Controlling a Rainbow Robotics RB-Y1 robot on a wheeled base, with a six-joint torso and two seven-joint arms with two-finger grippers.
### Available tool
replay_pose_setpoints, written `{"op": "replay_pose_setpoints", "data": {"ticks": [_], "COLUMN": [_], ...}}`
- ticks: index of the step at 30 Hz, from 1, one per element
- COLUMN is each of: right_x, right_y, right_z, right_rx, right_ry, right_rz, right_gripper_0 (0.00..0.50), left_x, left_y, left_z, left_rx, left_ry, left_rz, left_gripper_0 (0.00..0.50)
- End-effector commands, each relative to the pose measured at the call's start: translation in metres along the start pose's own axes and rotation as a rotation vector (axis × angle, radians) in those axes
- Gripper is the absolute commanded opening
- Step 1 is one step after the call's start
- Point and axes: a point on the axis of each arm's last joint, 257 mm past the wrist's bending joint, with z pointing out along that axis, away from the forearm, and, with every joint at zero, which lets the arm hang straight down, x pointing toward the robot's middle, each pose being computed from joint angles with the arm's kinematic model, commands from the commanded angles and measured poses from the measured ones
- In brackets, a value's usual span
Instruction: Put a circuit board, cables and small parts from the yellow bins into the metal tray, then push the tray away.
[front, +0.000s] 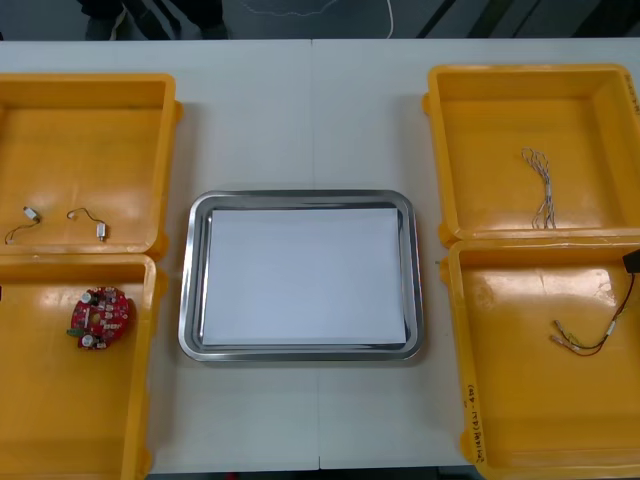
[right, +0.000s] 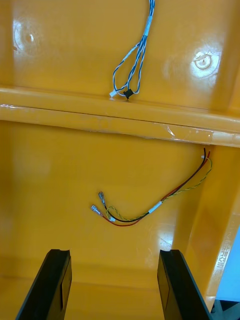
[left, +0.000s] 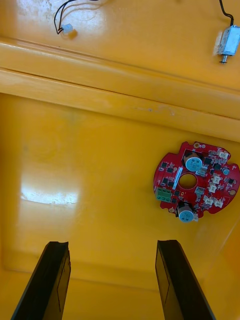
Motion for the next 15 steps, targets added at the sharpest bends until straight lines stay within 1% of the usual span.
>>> {"op": "replay_pose_setpoints", "data": {"ticks": [1, 15], "right_x": [-0.002, -0.002], "right_y": [-0.0106, -0.0106], "right_z": [-0.0118, -0.0118], "right_rx": [0.041, 0.041], "right_ry": [-0.023, -0.023], "right_rz": [0.03, 0.03], "right_gripper_0": [0.5, 0.5], "left_x": [-0.0007, -0.0007], "left_y": [0.0133, 0.0133], "left_z": [-0.0105, -0.0105], "left_rx": [-0.048, -0.048], "left_ry": [-0.005, -0.005], "left_rz": [0.123, 0.123], "left_gripper_0": [0.5, 0.5]}}
